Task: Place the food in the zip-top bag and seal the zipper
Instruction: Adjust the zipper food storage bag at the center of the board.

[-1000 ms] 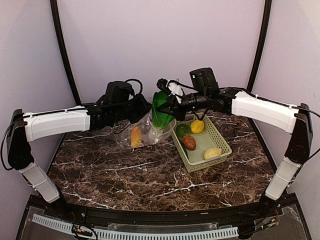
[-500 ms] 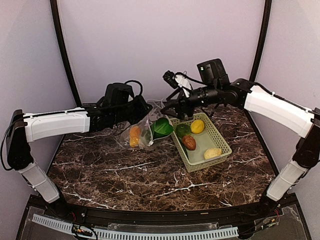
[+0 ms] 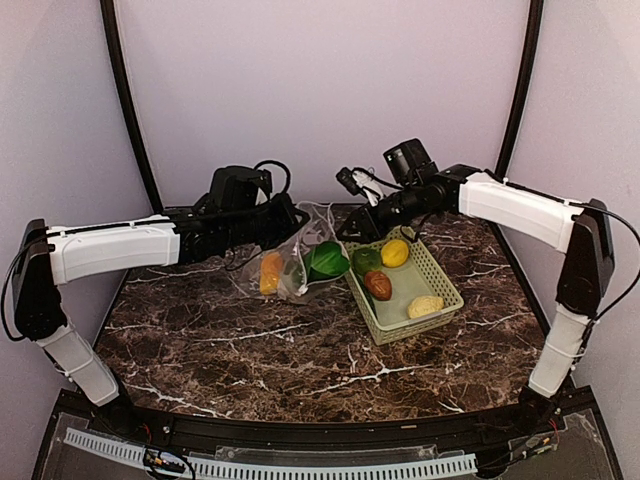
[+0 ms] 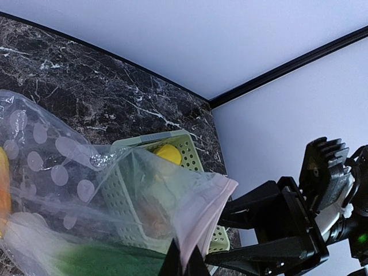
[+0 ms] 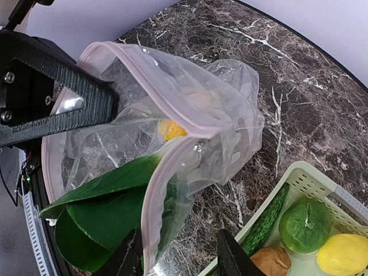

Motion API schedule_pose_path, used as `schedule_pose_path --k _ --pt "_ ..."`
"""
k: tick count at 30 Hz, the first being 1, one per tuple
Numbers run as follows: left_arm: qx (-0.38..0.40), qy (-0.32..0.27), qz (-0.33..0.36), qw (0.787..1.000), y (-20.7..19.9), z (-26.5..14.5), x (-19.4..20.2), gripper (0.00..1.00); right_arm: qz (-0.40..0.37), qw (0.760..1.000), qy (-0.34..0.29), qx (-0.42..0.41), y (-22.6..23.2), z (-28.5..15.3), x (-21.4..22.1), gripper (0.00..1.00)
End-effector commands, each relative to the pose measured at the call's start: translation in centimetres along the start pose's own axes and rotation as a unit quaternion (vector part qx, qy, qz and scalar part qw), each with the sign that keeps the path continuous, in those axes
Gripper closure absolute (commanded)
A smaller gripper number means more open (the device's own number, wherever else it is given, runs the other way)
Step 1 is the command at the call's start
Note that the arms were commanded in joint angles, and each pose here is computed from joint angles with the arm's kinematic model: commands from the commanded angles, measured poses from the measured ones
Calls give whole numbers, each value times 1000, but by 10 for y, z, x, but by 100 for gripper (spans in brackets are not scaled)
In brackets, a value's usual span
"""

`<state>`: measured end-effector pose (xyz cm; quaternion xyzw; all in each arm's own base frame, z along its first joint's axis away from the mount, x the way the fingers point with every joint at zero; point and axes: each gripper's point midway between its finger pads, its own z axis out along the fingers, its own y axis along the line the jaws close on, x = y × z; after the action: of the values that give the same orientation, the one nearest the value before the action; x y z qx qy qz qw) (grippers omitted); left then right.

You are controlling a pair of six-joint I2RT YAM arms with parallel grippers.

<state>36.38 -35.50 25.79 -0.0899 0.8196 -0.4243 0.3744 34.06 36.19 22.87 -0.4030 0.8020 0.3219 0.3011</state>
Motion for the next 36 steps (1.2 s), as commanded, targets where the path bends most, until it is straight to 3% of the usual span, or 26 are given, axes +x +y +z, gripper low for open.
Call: schedule_pose_path --k 1,21,23,26,27,30,34,36 --pt "23 2 12 1000 -15 -16 -6 99 -1 1000 -16 -25 10 -3 -21 56" --pt "2 0 35 999 -9 -20 -7 99 45 998 53 -3 -7 20 21 58" --pt "-5 -4 38 999 -5 -20 -8 99 48 997 61 1 -8 19 27 64" --pt "-15 -10 43 999 1 -21 -8 99 50 997 65 -4 -4 15 28 96" --pt "-18 -9 49 999 2 -20 -8 99 51 997 64 -9 -2 13 24 100" --pt "-32 -7 97 995 0 -21 -13 99 48 996 41 -58 17 -5 -12 100" --pt "-133 23 203 970 25 -20 -19 99 15 998 -18 -59 26 -31 -67 100" --pt "-163 30 213 963 33 -27 -24 99 13 997 -25 -67 24 -31 -77 100"
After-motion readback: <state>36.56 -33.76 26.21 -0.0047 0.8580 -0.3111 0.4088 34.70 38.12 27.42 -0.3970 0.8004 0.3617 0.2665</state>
